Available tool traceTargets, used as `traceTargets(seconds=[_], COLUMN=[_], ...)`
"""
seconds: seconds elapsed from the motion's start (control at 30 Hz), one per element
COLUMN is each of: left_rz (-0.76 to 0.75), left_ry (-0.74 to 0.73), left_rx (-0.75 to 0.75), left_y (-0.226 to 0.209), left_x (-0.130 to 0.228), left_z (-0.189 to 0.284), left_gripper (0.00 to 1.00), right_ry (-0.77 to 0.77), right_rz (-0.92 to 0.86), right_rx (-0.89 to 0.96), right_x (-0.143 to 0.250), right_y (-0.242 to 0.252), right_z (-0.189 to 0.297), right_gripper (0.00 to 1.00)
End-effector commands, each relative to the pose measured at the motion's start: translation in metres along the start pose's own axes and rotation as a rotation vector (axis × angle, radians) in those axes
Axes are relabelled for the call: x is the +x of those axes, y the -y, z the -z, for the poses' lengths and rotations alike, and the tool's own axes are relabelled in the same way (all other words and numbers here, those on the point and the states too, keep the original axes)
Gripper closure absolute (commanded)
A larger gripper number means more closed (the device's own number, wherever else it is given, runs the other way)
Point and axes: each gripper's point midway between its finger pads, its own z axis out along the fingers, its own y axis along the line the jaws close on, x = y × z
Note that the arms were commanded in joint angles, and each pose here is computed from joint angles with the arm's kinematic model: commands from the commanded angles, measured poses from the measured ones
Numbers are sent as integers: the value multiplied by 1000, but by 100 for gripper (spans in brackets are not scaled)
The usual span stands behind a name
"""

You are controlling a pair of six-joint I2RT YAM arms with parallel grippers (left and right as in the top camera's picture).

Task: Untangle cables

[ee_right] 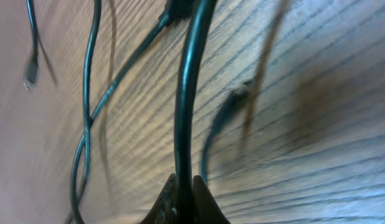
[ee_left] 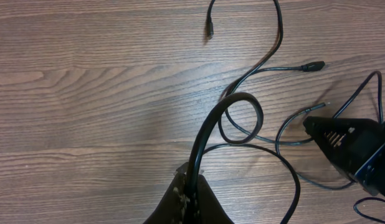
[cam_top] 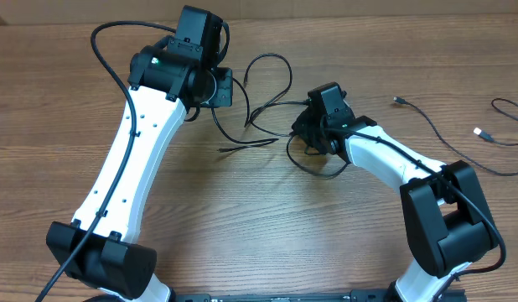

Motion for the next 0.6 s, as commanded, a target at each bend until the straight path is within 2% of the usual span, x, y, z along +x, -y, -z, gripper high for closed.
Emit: traceTargets(seconds=[0.0,0.17,0.3,0.33,0.57], left_rz=[8,7,7,7,7], left_ry=[15,0,-13,-14,-15], left_rx=[3,-3,-8,-9,-11], left_y=[1,0,-1,-1,-1], left_x=[-3,1,4,4,4], left_z=[6,4,0,-1,-3], left_gripper=[96,96,96,96,96], right_ry=[37,87,163,205,417], right_rz=[226,365,428,441,456], right_rx=[2,14,13,6,-27], right_x=[-21,-71,-121,-140,-199], right_y=[-10,-32,-56,-64,-79], right_z=[11,67,141,173,301], right_gripper=[96,96,96,96,96])
